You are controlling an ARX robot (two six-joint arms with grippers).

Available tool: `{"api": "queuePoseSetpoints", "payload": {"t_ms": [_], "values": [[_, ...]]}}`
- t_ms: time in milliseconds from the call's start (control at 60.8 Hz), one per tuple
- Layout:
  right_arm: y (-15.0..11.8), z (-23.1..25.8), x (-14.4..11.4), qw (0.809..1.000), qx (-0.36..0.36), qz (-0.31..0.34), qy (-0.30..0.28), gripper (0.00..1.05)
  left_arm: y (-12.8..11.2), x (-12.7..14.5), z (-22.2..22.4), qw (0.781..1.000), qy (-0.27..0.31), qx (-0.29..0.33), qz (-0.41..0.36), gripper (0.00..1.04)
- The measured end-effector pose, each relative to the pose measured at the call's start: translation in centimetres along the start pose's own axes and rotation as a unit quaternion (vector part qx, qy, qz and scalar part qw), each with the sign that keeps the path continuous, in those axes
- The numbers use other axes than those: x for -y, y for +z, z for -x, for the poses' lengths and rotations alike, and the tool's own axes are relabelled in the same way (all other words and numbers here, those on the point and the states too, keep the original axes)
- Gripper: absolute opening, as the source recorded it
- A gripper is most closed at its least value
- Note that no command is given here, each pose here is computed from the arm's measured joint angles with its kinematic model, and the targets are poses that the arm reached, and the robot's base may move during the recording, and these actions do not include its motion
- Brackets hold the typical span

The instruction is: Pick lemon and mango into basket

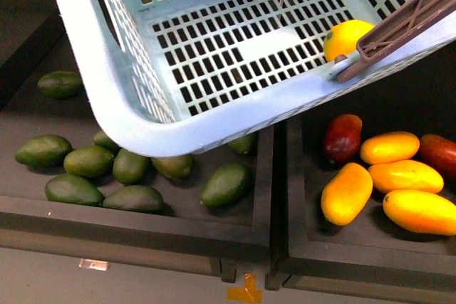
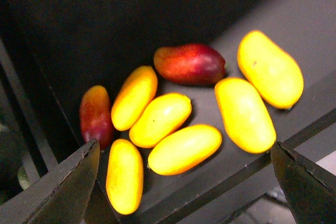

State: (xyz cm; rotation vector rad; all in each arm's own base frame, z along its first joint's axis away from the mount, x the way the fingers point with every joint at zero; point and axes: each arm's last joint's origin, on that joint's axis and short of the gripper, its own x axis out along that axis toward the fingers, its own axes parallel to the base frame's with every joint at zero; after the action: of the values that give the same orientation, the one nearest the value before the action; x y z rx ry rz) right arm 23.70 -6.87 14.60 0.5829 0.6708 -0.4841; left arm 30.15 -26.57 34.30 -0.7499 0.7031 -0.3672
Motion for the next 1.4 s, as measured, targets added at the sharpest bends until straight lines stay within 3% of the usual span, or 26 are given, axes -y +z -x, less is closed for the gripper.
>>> {"api": "queuePoseSetpoints", "payload": {"t_ms": [214,444,641,970,1398], "values": [[-2.1,-9.3,-0.1,0.987,-0.121,-0.073,-0.071,0.96,0.2,-0.1,0.0,1.000,0.006,0.009,-0.001,0.18],[-4.5,-14.7,-2.1,0.978,-0.165,-0.090,-0.091,0.96,0.1,-0.1,0.0,1.000,0.002,0.003,0.000,0.18],[-5.0,-17.3,-3.9,0.976,-0.174,-0.096,-0.088,0.96,0.1,-0.1,0.0,1.000,0.003,0.004,0.000,0.18],[-3.6,-20.1,-7.1,0.980,-0.161,-0.095,-0.069,0.96,0.1,-0.1,0.0,1.000,0.003,0.005,0.000,0.18],[-4.4,-23.8,-9.4,0.982,-0.162,-0.075,-0.068,0.96,0.1,-0.1,0.0,1.000,0.003,0.004,0.000,0.18]]}}
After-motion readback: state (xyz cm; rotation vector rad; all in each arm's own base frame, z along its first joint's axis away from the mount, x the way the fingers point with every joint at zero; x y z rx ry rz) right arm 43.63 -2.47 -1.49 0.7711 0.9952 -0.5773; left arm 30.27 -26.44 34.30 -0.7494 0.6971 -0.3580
